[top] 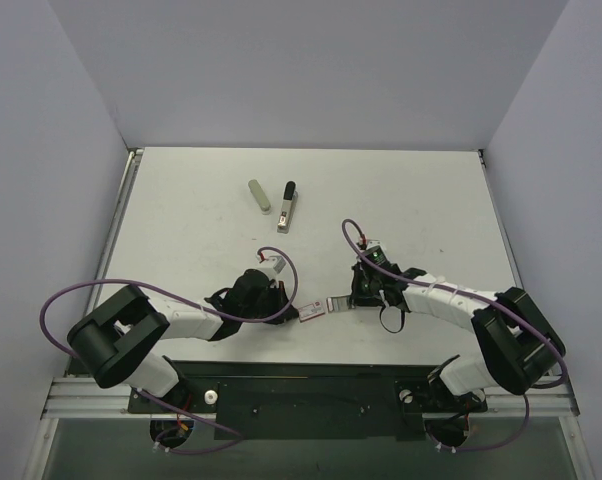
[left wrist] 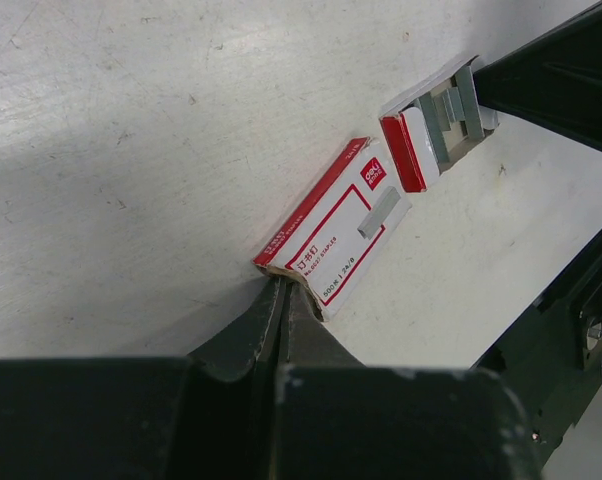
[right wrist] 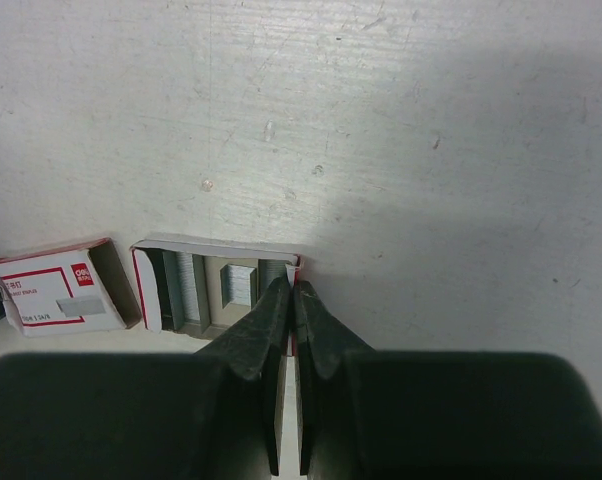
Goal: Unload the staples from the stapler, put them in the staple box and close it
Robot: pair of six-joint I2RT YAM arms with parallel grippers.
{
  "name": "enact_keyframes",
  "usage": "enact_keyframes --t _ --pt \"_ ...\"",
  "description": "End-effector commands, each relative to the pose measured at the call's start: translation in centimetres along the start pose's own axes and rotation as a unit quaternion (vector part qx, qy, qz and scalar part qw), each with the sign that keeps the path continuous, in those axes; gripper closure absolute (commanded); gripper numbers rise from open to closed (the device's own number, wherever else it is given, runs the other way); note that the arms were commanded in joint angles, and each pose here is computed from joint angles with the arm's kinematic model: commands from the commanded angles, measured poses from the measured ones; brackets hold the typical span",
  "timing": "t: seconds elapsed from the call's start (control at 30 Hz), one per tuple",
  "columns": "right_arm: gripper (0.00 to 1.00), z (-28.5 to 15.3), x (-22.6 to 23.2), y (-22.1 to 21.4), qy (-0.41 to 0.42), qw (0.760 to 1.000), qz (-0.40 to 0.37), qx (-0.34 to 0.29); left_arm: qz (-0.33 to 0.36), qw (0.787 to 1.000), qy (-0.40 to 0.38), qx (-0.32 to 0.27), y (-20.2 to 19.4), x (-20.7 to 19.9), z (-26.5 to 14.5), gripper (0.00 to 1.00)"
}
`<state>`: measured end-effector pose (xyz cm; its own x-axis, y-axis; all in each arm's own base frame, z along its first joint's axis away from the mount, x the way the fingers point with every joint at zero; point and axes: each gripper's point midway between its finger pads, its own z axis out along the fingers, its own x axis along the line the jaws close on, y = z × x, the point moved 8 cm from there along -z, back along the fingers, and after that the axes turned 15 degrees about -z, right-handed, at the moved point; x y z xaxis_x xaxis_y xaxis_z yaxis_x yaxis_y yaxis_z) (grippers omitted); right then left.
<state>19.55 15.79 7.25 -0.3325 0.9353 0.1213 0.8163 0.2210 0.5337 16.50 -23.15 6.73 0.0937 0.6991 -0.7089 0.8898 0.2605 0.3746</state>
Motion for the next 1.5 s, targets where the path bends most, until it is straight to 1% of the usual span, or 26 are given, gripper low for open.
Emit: enact_keyframes --t 0.0,0.57,0.9,1.17,1.47 --pt "1.00 0.1 0.5 0.8 0.000 1.000 -0.002 -0.002 0.011 1.000 -0.013 -0.002 0.5 -0.5 0.4 1.00" --pt "1.00 0.2 1.2 0.6 0.018 1.000 -0.020 -0.003 0.015 1.000 -0.018 0.000 0.5 -0.7 0.5 1.00" --pt "1.00 -0.4 2.0 -0.6 0.031 0.998 -0.056 0.008 0.021 1.000 -0.015 0.001 0.5 -0.6 0.4 1.00" --pt "1.00 -0.7 2.7 -1.7 0.025 0.997 -0.075 0.010 0.022 1.000 -0.014 0.001 0.5 -0.5 0.2 1.00" --pt "1.00 -1.6 2.4 -2.7 0.011 0.997 -0.081 0.008 0.024 1.000 -0.011 -0.001 0.4 -0.4 -0.2 1.00"
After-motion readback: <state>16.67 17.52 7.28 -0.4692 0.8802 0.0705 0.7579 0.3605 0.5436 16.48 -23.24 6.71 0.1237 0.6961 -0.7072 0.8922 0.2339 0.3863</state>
